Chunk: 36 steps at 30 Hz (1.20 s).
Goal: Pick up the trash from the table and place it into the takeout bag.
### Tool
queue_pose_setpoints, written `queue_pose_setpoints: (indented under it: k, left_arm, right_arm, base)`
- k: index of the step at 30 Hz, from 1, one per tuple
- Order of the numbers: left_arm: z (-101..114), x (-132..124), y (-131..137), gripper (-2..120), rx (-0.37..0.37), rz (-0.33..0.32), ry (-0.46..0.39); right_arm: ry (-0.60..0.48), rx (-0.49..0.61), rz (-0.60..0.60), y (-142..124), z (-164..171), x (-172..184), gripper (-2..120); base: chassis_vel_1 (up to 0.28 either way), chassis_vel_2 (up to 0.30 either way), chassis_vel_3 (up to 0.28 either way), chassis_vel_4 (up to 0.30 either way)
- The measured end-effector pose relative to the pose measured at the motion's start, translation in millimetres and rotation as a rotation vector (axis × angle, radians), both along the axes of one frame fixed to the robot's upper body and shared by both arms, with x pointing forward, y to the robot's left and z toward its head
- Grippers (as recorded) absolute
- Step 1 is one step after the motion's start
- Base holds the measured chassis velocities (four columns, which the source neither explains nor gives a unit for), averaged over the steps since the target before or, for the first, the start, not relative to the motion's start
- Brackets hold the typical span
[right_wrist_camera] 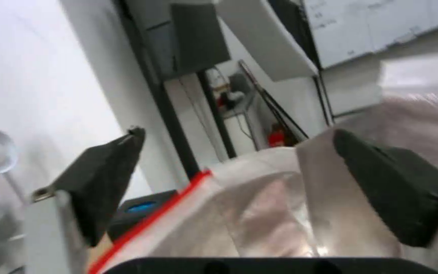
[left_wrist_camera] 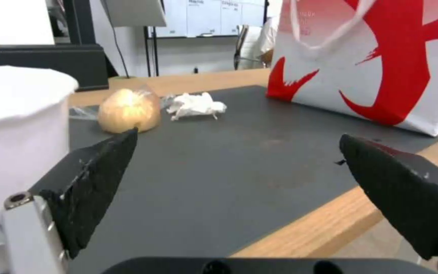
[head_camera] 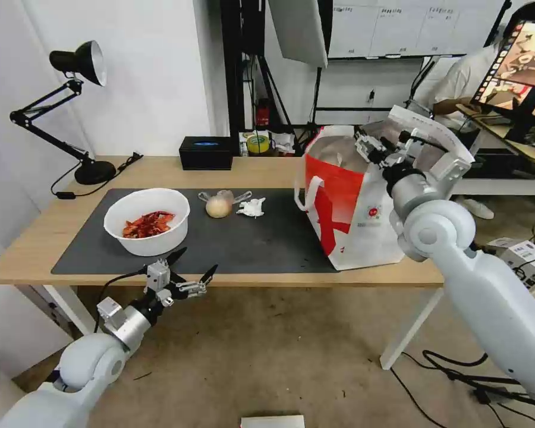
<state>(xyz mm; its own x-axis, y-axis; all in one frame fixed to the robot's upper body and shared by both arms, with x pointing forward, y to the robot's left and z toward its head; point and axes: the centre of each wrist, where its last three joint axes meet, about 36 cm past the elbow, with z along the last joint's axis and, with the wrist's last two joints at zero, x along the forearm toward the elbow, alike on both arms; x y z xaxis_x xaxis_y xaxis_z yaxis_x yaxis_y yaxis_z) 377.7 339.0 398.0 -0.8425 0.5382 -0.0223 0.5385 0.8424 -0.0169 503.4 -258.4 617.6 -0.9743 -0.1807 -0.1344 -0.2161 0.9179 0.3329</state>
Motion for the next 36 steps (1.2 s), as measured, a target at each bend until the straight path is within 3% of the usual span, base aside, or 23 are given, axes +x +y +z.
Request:
queue_pose_setpoints:
  k: [5, 7, 10, 14, 17, 26, 36]
  left_arm:
    - [2.2, -0.4, 5.1, 100, 0.002, 0.014, -0.006]
    - [8.7, -0.5, 18.2, 100, 0.019, 0.04, -0.026]
    - [14.3, -1.9, 28.9, 100, 0.029, 0.062, -0.04]
    - [16.1, -2.9, 34.7, 100, 0.038, 0.07, -0.049]
    - [9.5, -16.6, 49.0, 100, 0.053, 0.108, -0.052]
    - [-4.7, -47.4, 61.2, 100, 0.051, 0.172, -0.059]
    - [-18.9, -84.1, 84.3, 100, 0.068, 0.276, -0.071]
  right_arm:
    - [-0.053, -0.057, 0.068, 1.0, 7.4, -3.6, 100]
    - [-0.161, -0.185, 0.189, 0.8, 6.3, -13.7, 100]
    - [-0.203, -0.251, 0.271, 2.6, 1.8, -27.9, 100]
    - [-0.204, -0.279, 0.319, 0.0, -7.1, -46.6, 100]
    - [-0.201, -0.301, 0.37, 0.4, -31.4, -73.4, 100]
    - [-0.211, -0.296, 0.381, 4.1, -75.1, -111.8, 100]
    - [-0.149, -0.316, 0.283, -10.5, -159.9, -152.5, 100]
  base:
    - [0.0, 0.0, 0.0, 0.0]
    - [0.0, 0.0, 0.0, 0.0]
    - [0.0, 0.0, 0.0, 0.0]
    - [0.0, 0.0, 0.0, 0.0]
    - [0.0, 0.0, 0.0, 0.0]
    - [0.0, 0.0, 0.0, 0.0]
    - [0.0, 0.0, 0.0, 0.0]
